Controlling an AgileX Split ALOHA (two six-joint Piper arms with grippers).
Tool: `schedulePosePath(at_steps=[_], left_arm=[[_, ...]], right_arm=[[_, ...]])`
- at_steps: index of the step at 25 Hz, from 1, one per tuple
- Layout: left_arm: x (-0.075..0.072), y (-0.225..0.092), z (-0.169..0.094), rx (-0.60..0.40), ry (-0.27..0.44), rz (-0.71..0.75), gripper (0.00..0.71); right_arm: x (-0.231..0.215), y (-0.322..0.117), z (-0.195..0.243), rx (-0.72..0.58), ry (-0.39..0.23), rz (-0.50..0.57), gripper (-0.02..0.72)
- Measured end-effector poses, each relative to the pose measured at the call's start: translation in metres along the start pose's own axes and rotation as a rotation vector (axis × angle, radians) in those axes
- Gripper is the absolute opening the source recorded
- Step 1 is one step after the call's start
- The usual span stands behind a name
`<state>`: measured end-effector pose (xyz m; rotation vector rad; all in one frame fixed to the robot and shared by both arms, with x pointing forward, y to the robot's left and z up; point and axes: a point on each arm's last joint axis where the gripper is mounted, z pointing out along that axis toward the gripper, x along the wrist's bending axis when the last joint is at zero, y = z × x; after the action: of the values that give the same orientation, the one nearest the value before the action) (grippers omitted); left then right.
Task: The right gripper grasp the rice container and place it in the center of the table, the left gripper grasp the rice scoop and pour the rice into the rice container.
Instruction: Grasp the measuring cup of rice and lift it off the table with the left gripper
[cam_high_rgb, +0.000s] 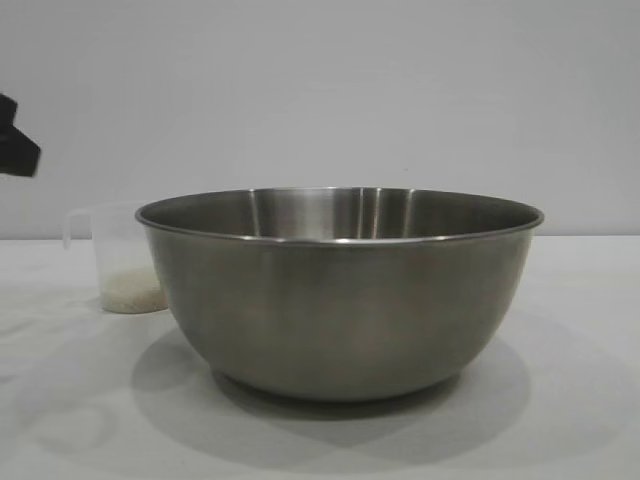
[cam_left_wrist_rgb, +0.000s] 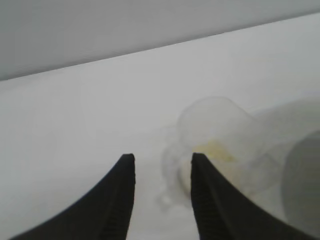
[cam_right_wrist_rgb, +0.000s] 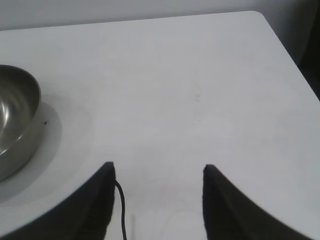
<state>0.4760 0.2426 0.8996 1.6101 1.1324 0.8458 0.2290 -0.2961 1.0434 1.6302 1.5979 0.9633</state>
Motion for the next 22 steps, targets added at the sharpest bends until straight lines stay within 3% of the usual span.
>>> schedulePosePath(at_steps=[8,13,22], left_arm=[[0.0,-0.034,0.01,0.106,-0.002,-0.05,0.22],[0.002,-0.053,0.012,0.183,0.034,-0.075,0.22],[0.004,-0.053,0.019,0.17,0.043,-0.079,0.22]], right_arm=[[0.0,0.0,0.0,0.0,0.0,0.0,0.333],[0.0,0.0,0.0,0.0,0.0,0.0,0.333],[0.0,0.0,0.0,0.0,0.0,0.0,0.333]])
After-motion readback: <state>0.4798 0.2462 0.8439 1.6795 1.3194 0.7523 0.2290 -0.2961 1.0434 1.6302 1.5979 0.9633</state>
